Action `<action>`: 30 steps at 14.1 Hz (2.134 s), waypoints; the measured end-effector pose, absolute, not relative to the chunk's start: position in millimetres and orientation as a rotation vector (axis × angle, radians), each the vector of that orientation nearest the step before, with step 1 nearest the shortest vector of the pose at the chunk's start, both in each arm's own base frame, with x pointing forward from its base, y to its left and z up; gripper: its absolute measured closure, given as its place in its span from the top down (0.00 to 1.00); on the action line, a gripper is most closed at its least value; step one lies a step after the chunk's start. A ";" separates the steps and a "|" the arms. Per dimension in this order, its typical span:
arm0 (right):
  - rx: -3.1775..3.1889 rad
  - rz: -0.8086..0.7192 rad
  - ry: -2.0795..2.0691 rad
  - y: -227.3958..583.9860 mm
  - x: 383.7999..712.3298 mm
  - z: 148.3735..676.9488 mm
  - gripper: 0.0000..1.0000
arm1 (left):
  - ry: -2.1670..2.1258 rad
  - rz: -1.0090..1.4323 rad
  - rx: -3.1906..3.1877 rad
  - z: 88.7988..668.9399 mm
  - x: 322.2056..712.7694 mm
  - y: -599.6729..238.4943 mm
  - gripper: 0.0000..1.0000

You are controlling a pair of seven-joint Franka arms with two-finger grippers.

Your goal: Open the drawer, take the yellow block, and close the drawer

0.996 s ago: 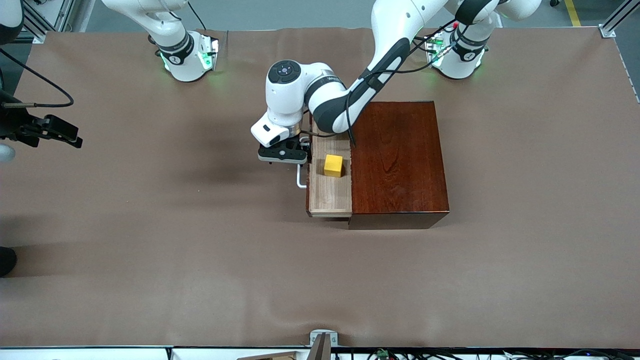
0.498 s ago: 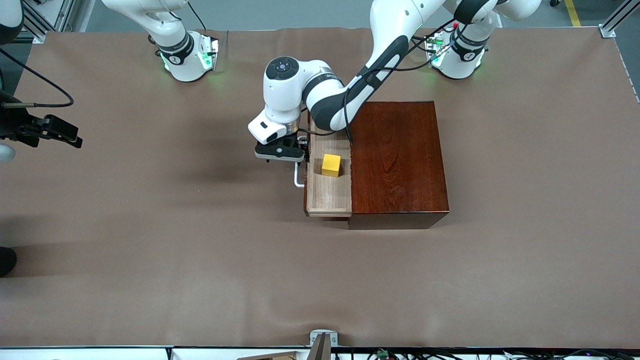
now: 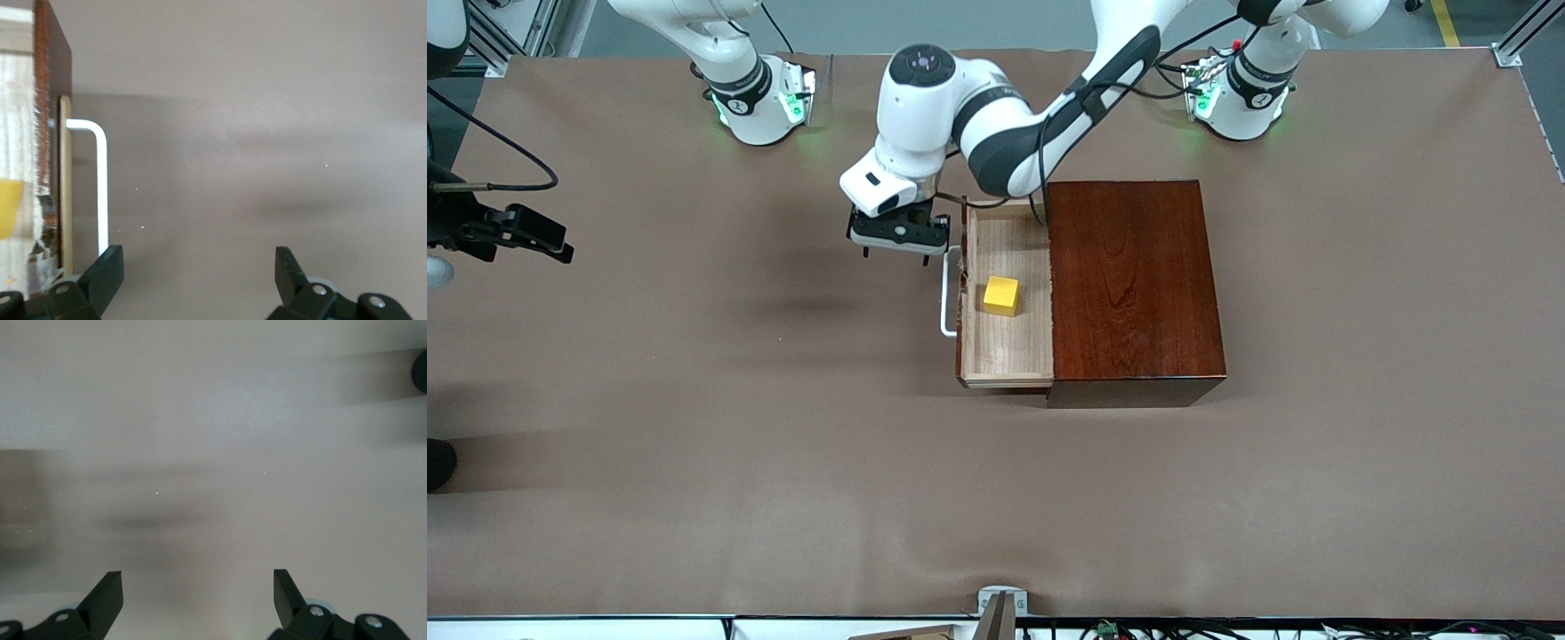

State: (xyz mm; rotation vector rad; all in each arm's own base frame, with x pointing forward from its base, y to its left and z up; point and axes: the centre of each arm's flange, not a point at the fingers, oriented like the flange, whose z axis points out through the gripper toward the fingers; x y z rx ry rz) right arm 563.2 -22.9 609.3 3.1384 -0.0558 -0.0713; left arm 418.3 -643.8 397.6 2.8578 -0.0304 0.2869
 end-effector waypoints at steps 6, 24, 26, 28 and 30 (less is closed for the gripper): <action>3.138 -0.085 -0.051 -21.0 565.8 604.2 1.00 | 0.113 0.131 2.998 498.8 469.6 -547.5 1.00; 3.119 -0.189 -0.388 140.3 619.4 507.9 1.00 | -0.366 -0.141 3.185 605.4 570.7 -104.4 1.00; 3.064 -0.199 -0.600 175.2 618.7 496.2 1.00 | -0.348 -0.141 3.180 605.6 574.7 -77.9 1.00; 2.974 -0.201 -0.869 210.9 615.0 485.5 1.00 | -0.318 -0.138 3.185 605.2 577.0 -65.0 1.00; 2.899 -0.182 -1.025 245.3 611.6 469.1 1.00 | -0.297 -0.136 3.196 605.5 577.6 -60.2 1.00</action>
